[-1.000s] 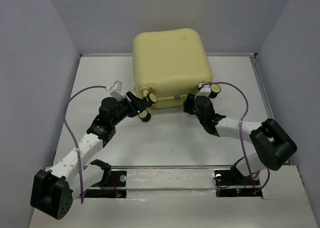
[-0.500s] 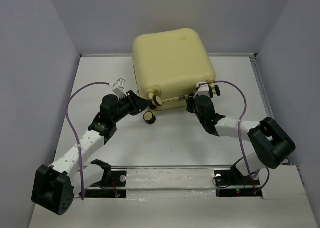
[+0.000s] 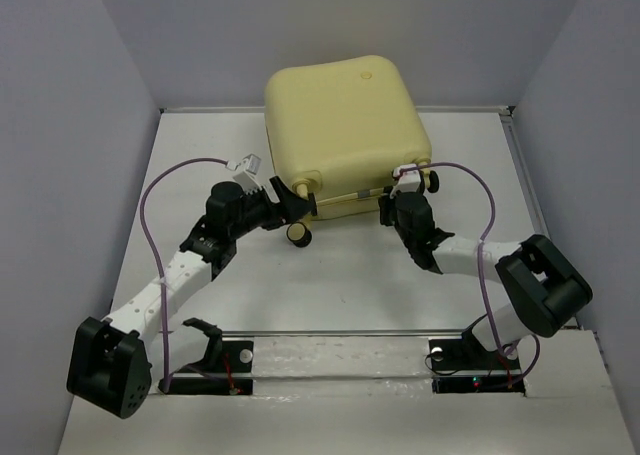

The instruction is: Pack the luggage

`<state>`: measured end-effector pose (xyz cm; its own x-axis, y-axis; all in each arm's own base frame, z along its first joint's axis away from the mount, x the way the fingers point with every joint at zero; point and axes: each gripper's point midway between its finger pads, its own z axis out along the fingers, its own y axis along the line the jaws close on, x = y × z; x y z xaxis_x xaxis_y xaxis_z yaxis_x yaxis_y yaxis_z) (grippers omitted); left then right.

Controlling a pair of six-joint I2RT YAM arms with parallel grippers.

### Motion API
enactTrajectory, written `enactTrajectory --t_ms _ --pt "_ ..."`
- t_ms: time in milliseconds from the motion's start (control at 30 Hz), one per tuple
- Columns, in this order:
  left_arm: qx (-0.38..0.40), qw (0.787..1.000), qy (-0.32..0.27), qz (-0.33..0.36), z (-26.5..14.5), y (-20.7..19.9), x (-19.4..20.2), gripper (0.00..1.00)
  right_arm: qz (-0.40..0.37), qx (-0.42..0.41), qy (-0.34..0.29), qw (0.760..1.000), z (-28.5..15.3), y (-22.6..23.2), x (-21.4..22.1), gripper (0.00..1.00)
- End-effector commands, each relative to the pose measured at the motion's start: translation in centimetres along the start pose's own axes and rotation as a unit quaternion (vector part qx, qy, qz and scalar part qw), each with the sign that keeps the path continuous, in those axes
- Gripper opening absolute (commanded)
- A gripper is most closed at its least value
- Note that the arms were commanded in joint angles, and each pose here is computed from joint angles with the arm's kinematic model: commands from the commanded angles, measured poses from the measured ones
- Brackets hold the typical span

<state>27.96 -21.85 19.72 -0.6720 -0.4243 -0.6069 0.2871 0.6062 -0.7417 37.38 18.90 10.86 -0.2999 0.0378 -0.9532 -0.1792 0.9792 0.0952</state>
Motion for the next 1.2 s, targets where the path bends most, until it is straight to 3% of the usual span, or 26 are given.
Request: enactTrajectory --t_ms 0,333,433,467,567,833,1000,1167 --pt "0.048 0.998 -0.014 0.024 0.3 -3.3 -2.1 0.91 0.026 -0.057 -0.065 0.996 -0.7 2.1 -4.5 0.07" --pt "0.051 0.999 0.009 0.011 2.8 -3.8 -1.6 0.86 0.018 -0.101 -0.041 0.994 -1.7 3.9 -3.5 0.07" --pt "0.05 0.999 -0.001 0.001 3.2 -3.7 -1.8 0.56 0.016 -0.142 -0.043 0.989 -2.7 5.4 -4.0 0.07" --pt "0.05 0.999 -0.005 -0.002 3.3 -3.7 -1.9 0.3 0.013 -0.153 -0.041 0.987 -3.1 5.9 -3.8 0.07" --pt "0.055 0.998 -0.022 -0.011 3.4 -4.0 -2.6 0.06 0.005 -0.193 -0.031 0.981 -4.4 8.0 -3.4 0.07" --pt "0.126 0.991 -0.047 -0.025 3.1 -8.5 -4.4 0.06 0.028 -0.348 -0.024 0.937 -10.3 19.1 -2.4 0.07" --pt "0.154 0.986 -0.045 -0.037 2.2 -10.4 -4.8 0.06 0.056 -0.352 -0.013 0.934 -10.4 20.6 -1.4 0.07" --pt "0.22 0.973 -0.037 -0.06 0.4 -13.6 -4.7 0.06 0.102 -0.441 -0.027 0.891 -11.4 27.4 -2.8 0.07"
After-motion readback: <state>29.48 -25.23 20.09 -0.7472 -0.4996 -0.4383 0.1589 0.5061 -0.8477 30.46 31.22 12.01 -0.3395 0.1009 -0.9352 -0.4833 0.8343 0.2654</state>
